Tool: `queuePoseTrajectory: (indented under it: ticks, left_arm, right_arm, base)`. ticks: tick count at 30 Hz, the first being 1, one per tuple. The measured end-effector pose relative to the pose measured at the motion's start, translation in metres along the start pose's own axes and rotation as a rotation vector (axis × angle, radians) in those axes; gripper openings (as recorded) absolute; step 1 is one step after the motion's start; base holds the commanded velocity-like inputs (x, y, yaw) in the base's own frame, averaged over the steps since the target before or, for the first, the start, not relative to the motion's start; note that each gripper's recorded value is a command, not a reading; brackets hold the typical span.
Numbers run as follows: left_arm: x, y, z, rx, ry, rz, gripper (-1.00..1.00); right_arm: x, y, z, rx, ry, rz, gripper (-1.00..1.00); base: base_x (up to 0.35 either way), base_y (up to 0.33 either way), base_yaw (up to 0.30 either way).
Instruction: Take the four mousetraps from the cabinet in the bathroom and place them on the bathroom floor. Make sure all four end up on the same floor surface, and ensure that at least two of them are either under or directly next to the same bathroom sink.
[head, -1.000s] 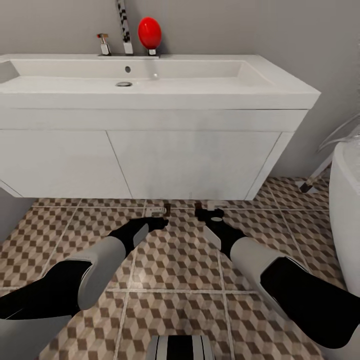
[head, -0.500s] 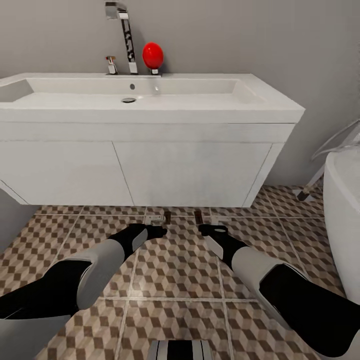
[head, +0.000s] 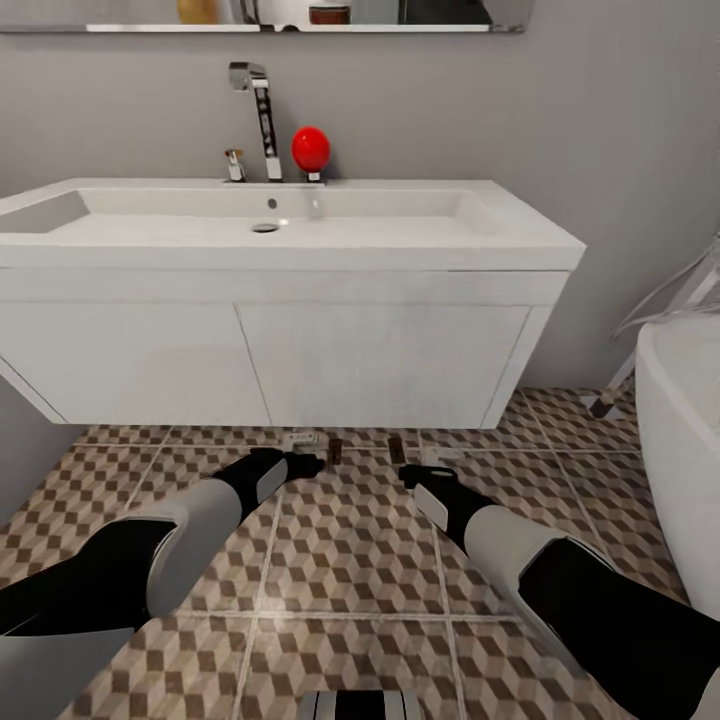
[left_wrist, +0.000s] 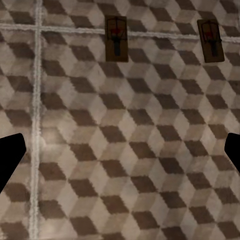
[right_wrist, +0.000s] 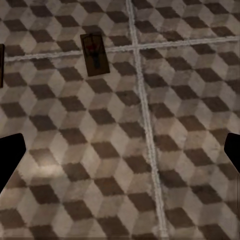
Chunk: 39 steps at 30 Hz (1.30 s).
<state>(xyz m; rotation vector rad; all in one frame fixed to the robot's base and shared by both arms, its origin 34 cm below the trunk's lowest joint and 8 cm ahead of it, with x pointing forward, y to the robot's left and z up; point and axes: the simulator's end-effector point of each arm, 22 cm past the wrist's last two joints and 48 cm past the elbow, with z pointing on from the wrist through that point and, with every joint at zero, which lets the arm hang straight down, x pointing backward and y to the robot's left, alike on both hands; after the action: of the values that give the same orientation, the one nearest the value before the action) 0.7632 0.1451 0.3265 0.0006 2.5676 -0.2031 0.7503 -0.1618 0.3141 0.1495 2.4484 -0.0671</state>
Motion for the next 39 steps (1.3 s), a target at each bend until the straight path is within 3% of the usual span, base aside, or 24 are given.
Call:
queuePoseTrajectory:
  ticks: [7,10,14,20,29,39]
  left_arm:
    - [-0.012,0.013,-0.014,-0.024,-0.021,-0.003,1.0]
    - [0.0,0.013,-0.012,-0.024,0.007,-0.008,1.0]
    - [-0.004,0.012,-0.018,-0.023,-0.001,-0.007,1.0]
    - [0.0,0.02,-0.028,-0.036,0.011,-0.008,1.0]
    - [0.005,0.023,-0.027,-0.042,0.019,-0.008,1.0]
    - [0.006,0.022,-0.026,-0.038,0.021,-0.009,1.0]
  right_arm:
    - [-0.006,-0.001,-0.011,0.001,-0.006,-0.002,1.0]
    - [-0.011,0.005,-0.012,-0.014,-0.019,-0.003,1.0]
    - [-0.02,0.007,-0.018,-0.02,-0.035,-0.001,1.0]
    - [-0.008,-0.003,-0.025,-0.001,-0.018,-0.008,1.0]
    - [0.007,-0.011,-0.023,0.016,0.007,-0.014,1.0]
    - [0.009,-0.012,-0.023,0.017,0.01,-0.014,1.0]
  base:
    - [0.0,0.0,0.0]
    - [0.0,0.0,0.0]
    - [0.0,0.0,0.0]
    - [0.0,0.0,0.0]
    - [-0.006,-0.001,0.0]
    - [-0.237,-0.036,0.0]
